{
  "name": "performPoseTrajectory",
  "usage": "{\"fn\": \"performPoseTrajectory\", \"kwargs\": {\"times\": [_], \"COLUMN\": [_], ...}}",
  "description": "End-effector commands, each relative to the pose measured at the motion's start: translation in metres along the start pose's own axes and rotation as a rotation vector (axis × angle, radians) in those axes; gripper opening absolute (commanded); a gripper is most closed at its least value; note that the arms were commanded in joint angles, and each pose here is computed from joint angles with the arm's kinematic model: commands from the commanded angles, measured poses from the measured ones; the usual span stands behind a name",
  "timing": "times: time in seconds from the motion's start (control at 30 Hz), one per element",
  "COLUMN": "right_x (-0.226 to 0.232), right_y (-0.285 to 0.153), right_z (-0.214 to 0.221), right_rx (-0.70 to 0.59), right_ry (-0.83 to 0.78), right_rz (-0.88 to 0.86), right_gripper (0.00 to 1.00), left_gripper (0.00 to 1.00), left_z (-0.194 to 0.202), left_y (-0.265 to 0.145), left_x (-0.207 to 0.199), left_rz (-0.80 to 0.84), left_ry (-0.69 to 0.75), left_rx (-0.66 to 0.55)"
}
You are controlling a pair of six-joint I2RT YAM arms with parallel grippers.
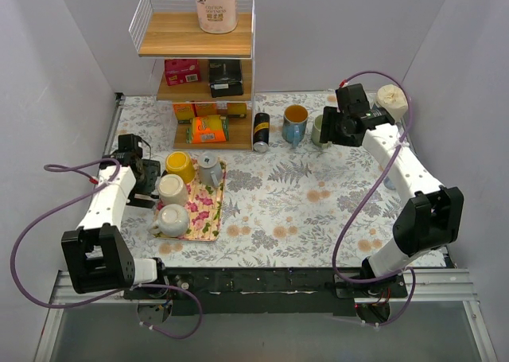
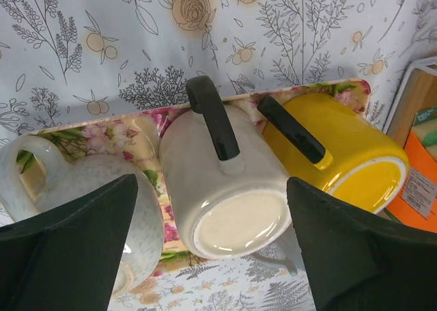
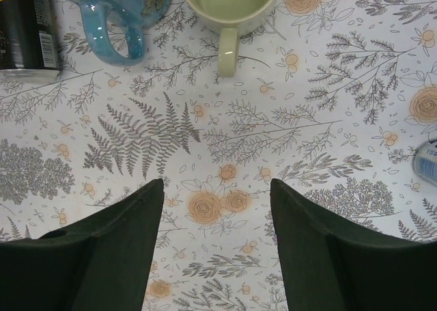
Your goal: Turn the mug right side up
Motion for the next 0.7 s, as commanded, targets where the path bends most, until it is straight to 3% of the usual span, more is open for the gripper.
{"fn": "performPoseTrajectory", "kwargs": {"times": [0.0,0.13,0.67], "right_x": [0.003,0.002,-0.005], "right_y": [-0.012,-0.013,-0.013], "right_z": [-0.005,-0.004,-0.003], "right_rx": [-0.044,-0.046,-0.051], "right_ry": [0.022,0.021,0.018], "right_rz": [-0.038,-0.035,-0.001], "right_gripper": [0.71,0.7,0.7], "left_gripper": [0.89,0.86,0.51], "left_z": [-0.002,-0.006,-0.001], "left_y": [0.011,0.022,0.045], "left_x": [-0.012,-0.019,-0.017], "left_rz": [0.001,-0.018,-0.043], "left_ry": [-0.189,-0.204,-0.233], "left_rx": [0.004,-0.01,0.054]}}
Point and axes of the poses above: each gripper's point midway between its finger pads, its own y axis out along the fingers, its own x axis along the line the jaws close on, z = x × y, the point moved 3 cm from there along -y, back along the fingers, and after that the axes turned 7 degrees about y, right-handed, at the moved point
